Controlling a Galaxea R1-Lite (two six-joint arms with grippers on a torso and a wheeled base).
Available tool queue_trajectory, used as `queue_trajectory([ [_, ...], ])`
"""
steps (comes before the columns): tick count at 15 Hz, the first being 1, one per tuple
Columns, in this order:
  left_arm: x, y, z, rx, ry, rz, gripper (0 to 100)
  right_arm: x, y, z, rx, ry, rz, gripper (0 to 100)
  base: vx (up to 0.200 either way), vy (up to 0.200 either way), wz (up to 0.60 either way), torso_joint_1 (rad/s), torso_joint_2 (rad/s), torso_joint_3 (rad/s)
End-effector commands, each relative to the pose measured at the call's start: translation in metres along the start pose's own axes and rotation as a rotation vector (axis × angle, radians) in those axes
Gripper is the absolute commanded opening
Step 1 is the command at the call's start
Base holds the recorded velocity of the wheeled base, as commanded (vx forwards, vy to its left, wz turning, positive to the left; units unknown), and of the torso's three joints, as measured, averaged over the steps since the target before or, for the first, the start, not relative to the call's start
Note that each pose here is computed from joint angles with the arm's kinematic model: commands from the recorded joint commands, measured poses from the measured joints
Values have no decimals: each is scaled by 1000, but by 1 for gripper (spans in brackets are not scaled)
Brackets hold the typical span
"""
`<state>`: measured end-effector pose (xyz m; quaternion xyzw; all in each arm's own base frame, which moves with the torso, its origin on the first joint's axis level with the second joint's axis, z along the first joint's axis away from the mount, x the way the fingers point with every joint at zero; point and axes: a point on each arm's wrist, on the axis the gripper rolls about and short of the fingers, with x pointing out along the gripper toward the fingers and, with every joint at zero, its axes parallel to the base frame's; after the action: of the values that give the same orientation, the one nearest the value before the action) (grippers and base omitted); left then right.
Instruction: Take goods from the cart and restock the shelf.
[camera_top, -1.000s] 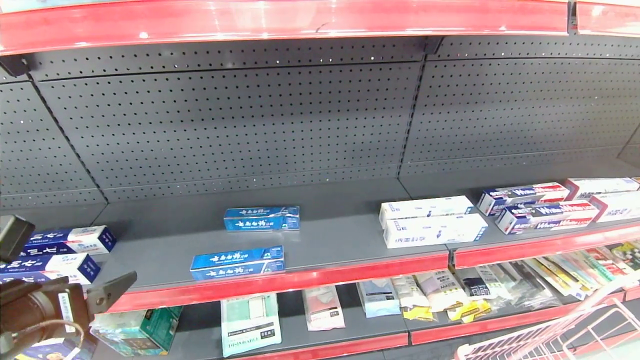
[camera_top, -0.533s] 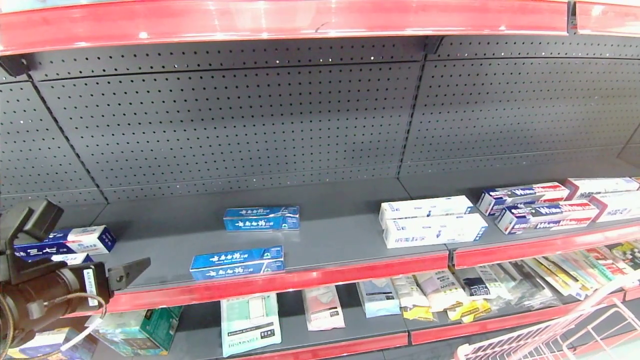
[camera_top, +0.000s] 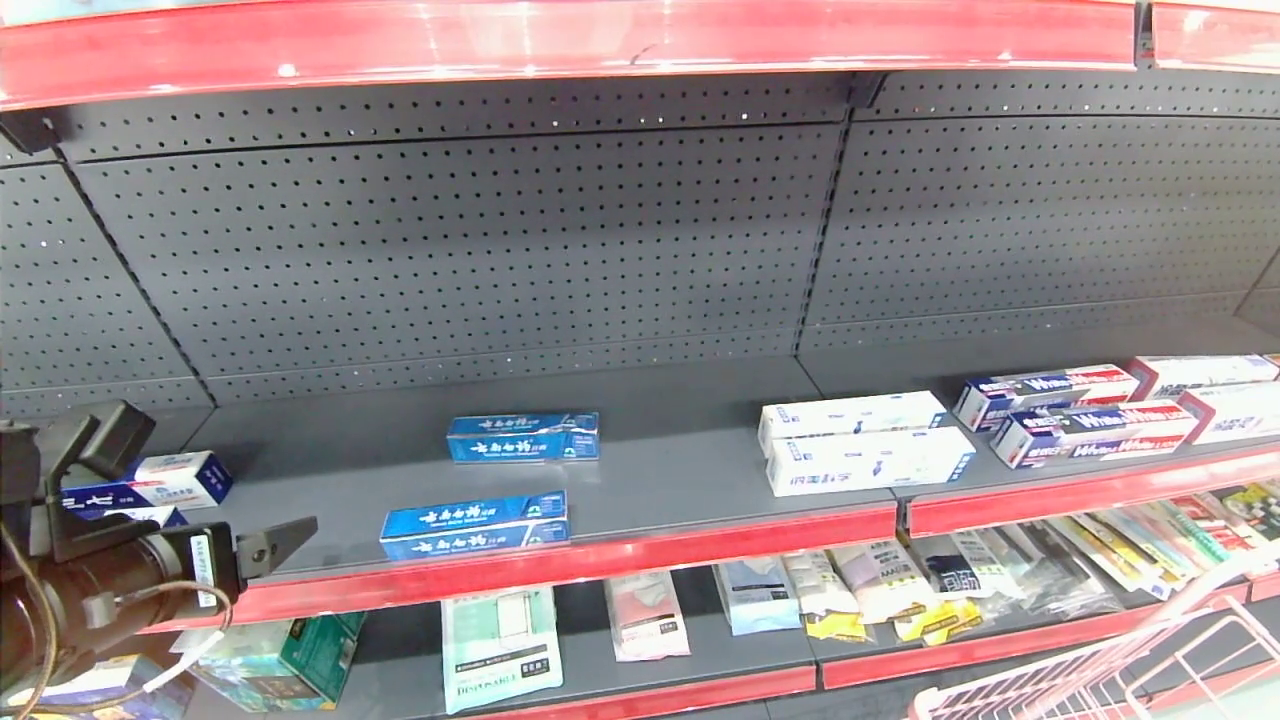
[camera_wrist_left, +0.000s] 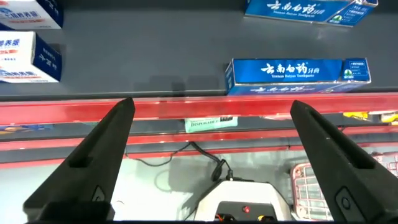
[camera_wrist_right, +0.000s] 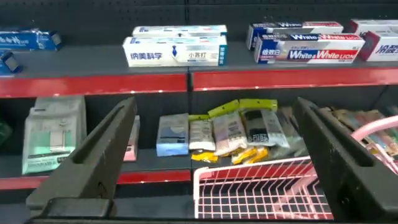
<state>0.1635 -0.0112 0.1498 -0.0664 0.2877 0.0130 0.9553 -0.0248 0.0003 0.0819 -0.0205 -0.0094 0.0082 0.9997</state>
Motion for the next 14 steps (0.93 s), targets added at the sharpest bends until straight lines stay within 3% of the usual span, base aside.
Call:
queue_trajectory([
  [1,3,0,0,0,7,-1,100,2,0,-6,29,18,-24,100,0,0,0,0,0,0],
  [5,18,-1,0,1,34,-2,100,2,0,-6,39,18,-26,100,0,0,0,0,0,0],
  [9,42,-1,-5,14,121,25,100,2,0,-6,39,18,-26,100,0,0,0,0,0,0],
  [12,57,-3,8,20,110,79,100,2,0,-6,39,17,-24,100,0,0,0,0,0,0],
  [14,64,-3,9,62,128,108,100,2,0,-6,39,18,-26,100,0,0,0,0,0,0],
])
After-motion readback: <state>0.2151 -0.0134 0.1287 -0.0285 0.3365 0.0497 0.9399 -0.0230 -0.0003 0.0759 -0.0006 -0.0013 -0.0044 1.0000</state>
